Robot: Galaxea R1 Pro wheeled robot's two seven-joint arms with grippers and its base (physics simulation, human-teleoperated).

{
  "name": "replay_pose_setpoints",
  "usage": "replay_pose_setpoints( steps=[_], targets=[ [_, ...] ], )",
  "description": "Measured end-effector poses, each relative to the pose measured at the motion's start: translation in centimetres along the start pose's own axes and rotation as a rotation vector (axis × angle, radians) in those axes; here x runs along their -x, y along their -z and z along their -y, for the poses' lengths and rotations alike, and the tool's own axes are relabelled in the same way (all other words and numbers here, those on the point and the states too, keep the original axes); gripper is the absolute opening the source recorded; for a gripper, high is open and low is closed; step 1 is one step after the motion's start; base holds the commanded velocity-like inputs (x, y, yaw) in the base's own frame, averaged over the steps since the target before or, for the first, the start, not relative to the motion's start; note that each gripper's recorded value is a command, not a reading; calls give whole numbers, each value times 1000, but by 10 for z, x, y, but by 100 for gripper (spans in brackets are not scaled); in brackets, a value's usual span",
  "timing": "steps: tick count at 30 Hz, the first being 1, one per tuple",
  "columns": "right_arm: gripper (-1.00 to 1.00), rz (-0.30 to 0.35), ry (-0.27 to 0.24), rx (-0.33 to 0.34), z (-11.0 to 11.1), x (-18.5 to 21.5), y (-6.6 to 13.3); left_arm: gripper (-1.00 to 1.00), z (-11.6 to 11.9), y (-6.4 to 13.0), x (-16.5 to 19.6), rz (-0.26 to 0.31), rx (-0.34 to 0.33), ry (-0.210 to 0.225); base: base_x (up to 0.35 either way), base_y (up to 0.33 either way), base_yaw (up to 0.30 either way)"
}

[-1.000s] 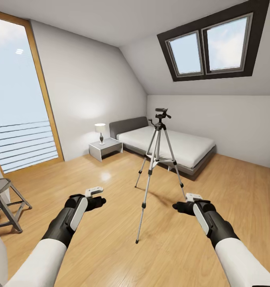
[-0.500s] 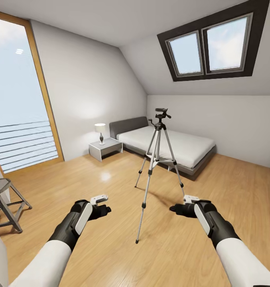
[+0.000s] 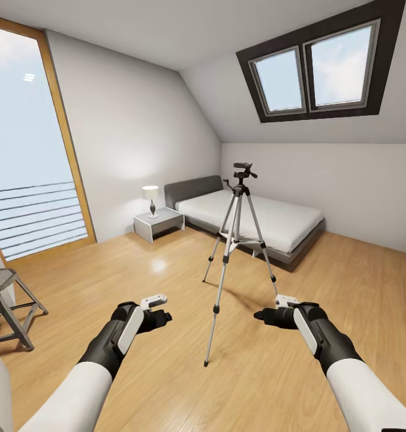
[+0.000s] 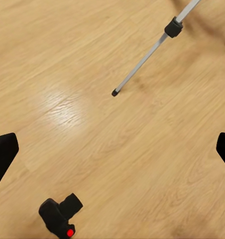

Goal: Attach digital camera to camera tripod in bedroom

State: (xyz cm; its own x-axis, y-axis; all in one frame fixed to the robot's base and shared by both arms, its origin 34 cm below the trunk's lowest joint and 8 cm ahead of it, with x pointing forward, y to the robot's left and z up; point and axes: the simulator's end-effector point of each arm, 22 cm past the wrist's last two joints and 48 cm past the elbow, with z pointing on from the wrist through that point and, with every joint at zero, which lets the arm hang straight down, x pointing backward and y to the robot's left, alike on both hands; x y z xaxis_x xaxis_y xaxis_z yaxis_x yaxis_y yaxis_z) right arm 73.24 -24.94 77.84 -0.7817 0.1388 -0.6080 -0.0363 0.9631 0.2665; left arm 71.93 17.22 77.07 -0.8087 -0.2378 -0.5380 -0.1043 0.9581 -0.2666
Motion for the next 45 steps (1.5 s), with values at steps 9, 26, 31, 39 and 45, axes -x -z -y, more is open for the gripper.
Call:
replay_pose_setpoints(
  steps=[9,26,31,39,45],
  targets=[
    [100,0,-1,0,0,0,0,100,-1,0,0,0,2,-1,0,0,0],
    [100,-4,-2,2,7,-18,-19,100,-7,-22,-17,-1,-10,6,0,0,0],
    [100,3,-1,9,7,-21,-24,100,-14,-33,-29,-16,-5,13,0,0,0],
    [100,42,14,118,-17,-15,-25,100,-37,-49,-46,-38,29,18,0,0,0],
    [100,58,25,169,-27,-16,-27,100,-47,-59,-58,-50,40,21,0,0,0]
  ],
)
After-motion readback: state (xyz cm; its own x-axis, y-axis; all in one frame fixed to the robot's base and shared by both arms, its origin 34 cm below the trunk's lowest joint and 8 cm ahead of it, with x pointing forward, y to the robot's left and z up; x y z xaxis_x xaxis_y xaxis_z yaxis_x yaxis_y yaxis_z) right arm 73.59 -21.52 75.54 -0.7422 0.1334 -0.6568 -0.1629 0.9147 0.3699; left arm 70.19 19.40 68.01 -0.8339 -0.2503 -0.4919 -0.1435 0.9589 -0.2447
